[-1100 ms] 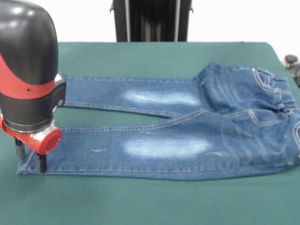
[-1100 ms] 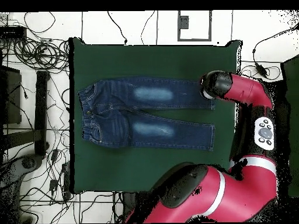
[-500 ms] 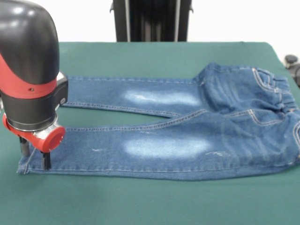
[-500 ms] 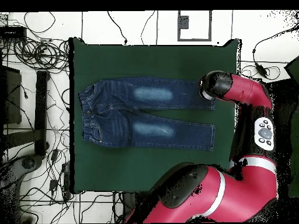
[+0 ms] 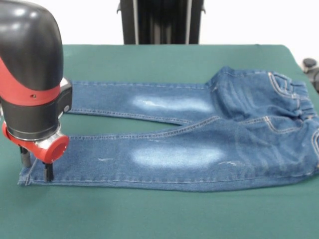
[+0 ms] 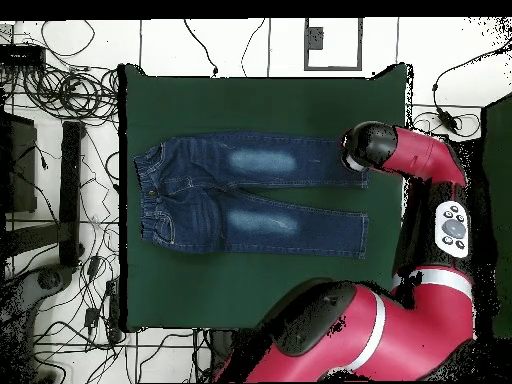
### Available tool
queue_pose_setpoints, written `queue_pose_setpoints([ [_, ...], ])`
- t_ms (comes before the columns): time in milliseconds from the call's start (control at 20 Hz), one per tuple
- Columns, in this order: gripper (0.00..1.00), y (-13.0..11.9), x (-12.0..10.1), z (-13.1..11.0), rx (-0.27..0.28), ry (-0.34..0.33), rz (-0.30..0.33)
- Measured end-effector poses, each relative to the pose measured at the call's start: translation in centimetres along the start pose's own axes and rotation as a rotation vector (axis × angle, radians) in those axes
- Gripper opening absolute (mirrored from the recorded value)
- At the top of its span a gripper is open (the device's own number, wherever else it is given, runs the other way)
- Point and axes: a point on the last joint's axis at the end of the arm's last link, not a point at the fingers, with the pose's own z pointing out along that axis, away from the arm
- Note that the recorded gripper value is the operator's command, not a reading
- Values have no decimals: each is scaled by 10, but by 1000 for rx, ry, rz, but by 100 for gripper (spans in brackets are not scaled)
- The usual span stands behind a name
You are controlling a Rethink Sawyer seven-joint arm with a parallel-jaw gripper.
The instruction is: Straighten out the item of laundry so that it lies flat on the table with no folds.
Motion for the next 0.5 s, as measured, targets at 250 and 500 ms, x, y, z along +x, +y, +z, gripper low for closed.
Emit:
queue_pose_setpoints([
  [250, 100, 0, -1, 1, 0, -4, 0],
  [500, 0, 3, -2, 1, -5, -15, -2],
])
